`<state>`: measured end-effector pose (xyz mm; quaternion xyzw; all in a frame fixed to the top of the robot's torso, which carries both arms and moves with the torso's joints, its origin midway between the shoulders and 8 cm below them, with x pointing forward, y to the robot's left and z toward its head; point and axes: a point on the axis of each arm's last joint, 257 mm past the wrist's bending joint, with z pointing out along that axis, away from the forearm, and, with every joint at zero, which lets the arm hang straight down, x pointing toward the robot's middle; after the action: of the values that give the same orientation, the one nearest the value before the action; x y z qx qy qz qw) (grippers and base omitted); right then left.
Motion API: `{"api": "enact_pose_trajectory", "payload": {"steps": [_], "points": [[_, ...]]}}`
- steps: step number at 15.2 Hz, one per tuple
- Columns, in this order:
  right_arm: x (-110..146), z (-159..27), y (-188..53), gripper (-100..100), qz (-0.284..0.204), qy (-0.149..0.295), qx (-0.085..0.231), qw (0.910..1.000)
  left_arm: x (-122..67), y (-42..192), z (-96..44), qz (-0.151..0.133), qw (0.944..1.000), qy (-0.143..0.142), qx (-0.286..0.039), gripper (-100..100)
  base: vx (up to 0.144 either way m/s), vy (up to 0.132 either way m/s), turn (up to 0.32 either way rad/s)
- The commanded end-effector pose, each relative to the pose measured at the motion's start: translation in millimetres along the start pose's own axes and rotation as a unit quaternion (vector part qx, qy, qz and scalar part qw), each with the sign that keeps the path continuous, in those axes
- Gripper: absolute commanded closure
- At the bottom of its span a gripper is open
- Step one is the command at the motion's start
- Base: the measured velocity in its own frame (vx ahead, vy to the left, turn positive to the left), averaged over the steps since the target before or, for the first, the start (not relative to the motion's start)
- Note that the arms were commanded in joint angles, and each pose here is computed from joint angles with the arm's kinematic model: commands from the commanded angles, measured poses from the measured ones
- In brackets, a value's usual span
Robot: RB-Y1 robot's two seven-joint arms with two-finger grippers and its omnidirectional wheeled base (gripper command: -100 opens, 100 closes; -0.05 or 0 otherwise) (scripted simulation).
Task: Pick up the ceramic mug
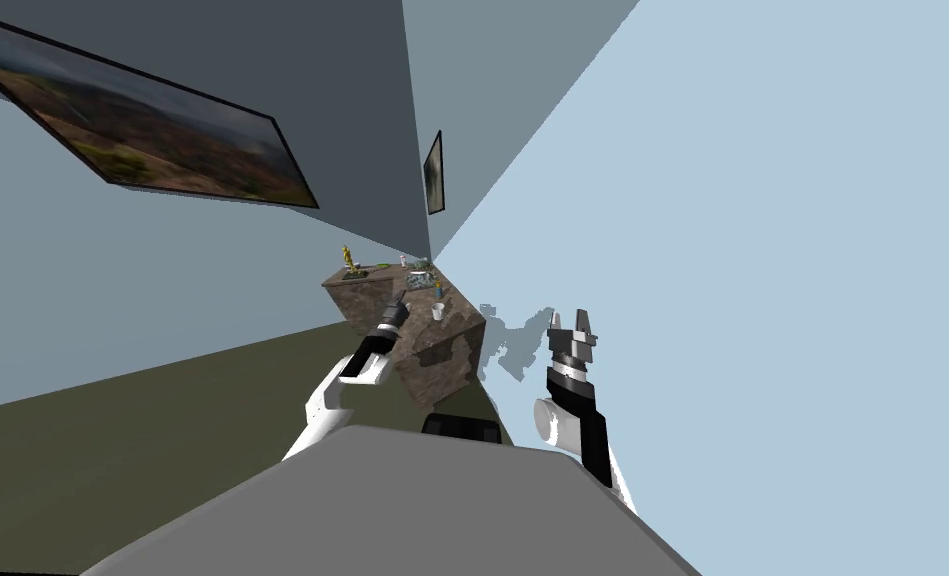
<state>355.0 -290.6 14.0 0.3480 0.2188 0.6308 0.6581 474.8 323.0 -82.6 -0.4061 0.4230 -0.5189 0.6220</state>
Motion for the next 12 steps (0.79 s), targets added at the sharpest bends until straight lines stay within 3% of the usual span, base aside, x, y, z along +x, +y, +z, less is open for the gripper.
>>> {"api": "enact_pose_trajectory", "payload": {"steps": [1, 3, 4, 6, 7, 9, 10, 12], "points": [[0.0, 0.0, 0.0, 0, 0.000, 0.000, 0.000, 1.0000, -10.9, 15.1, 13.5, 0.001, 0.9997, -0.005, -0.023, -100, -0.019, -0.027, -0.135], [0.0, 0.0, 0.0, 0, 0.000, 0.000, 0.000, 1.0000, -11.2, 19.3, 13.9, 0.001, 0.9995, -0.006, -0.032, -100, -0.017, -0.023, -0.103], [0.0, 0.0, 0.0, 0, 0.000, 0.000, 0.000, 1.0000, -21.5, 29.9, 23.5, 0.002, 0.9988, -0.011, -0.048, -100, -0.016, -0.029, -0.170], [0.0, 0.0, 0.0, 0, 0.000, 0.000, 0.000, 1.0000, -21.4, 34.4, 25.5, 0.001, 0.9982, -0.012, -0.058, -100, -0.020, -0.024, -0.109], [0.0, 0.0, 0.0, 0, 0.000, 0.000, 0.000, 1.0000, -33.0, 43.4, 34.9, 0.001, 0.9971, -0.019, -0.073, -100, -0.019, -0.029, -0.118], [0.0, 0.0, 0.0, 0, 0.000, 0.000, 0.000, 1.0000, -33.1, 49.5, 36.6, 0.000, 0.9962, -0.021, -0.085, -100, -0.017, -0.027, -0.100], [0.0, 0.0, 0.0, 0, 0.000, 0.000, 0.000, 1.0000, -45.4, 56.0, 47.5, 0.000, 0.9946, -0.029, -0.099, -100, -0.015, -0.029, -0.145], [0.0, 0.0, 0.0, 0, 0.000, 0.000, 0.000, 1.0000, -46.3, 64.4, 47.2, -0.001, 0.9931, -0.031, -0.113, -100, -0.015, -0.026, -0.129]]}}
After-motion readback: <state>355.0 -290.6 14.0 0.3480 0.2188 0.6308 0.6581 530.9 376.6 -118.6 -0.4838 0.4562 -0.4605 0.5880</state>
